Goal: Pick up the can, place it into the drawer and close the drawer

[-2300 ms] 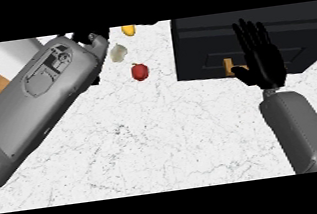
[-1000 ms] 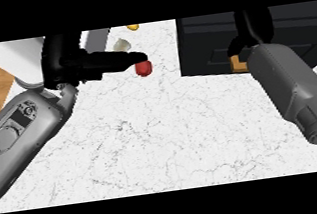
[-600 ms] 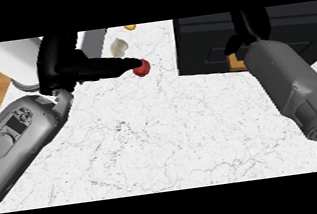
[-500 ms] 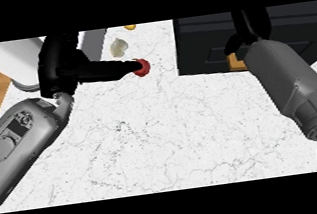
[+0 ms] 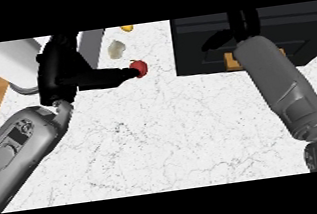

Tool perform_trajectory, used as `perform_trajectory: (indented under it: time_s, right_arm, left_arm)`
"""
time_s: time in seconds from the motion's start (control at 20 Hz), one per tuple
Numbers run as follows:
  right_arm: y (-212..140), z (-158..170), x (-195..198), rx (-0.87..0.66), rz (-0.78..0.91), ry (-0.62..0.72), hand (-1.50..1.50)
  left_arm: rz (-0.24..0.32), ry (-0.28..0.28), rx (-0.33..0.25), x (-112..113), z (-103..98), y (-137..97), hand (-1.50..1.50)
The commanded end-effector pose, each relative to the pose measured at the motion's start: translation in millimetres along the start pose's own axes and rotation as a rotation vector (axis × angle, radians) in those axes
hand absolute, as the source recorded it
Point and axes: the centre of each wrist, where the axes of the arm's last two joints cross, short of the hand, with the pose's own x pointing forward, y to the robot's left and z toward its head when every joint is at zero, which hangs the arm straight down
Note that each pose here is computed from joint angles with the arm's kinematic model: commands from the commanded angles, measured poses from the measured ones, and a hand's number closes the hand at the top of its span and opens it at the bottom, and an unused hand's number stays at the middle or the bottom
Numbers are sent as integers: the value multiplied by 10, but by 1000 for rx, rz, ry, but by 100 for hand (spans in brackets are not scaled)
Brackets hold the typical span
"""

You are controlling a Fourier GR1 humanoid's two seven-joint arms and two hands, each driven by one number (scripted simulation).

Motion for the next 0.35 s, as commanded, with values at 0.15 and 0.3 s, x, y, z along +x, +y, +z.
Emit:
perform_trajectory:
  time_s: [0.15,0.3]
  right_arm:
    - [-6,-176,285,-90,-376,83,-150]
    - [49,-94,204,-87,-372,81,-150]
  left_arm:
    - [-3,15,23,-48,11,181,-150]
    - [12,10,24,-10,80,139,-150]
